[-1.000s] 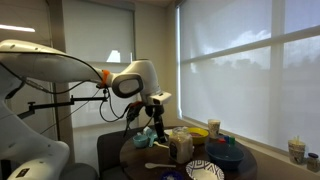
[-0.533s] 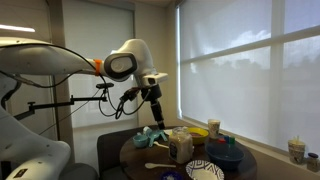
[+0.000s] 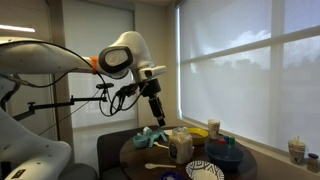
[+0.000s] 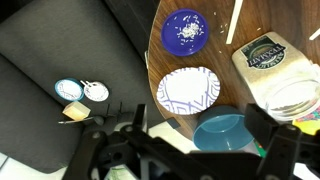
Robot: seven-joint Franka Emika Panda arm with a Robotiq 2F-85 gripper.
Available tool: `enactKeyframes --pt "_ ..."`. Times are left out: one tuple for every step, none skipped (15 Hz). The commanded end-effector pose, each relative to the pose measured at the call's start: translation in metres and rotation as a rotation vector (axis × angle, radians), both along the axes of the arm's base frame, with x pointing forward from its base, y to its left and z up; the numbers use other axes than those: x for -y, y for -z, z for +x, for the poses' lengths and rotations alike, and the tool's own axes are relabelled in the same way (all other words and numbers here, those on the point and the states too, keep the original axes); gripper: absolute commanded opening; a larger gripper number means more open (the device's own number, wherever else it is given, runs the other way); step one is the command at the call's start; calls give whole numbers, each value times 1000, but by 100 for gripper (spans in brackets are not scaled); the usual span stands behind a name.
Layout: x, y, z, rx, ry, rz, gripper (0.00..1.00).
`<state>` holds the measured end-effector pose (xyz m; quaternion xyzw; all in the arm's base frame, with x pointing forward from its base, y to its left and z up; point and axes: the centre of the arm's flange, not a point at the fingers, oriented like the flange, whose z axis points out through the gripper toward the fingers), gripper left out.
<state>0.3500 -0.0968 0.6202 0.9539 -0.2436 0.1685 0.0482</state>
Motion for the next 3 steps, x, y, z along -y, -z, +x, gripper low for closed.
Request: enactKeyframes --pt "0 1 0 -2 0 0 100" --pt "0 1 0 -3 0 1 100" --pt "0 1 0 -3 0 1 100"
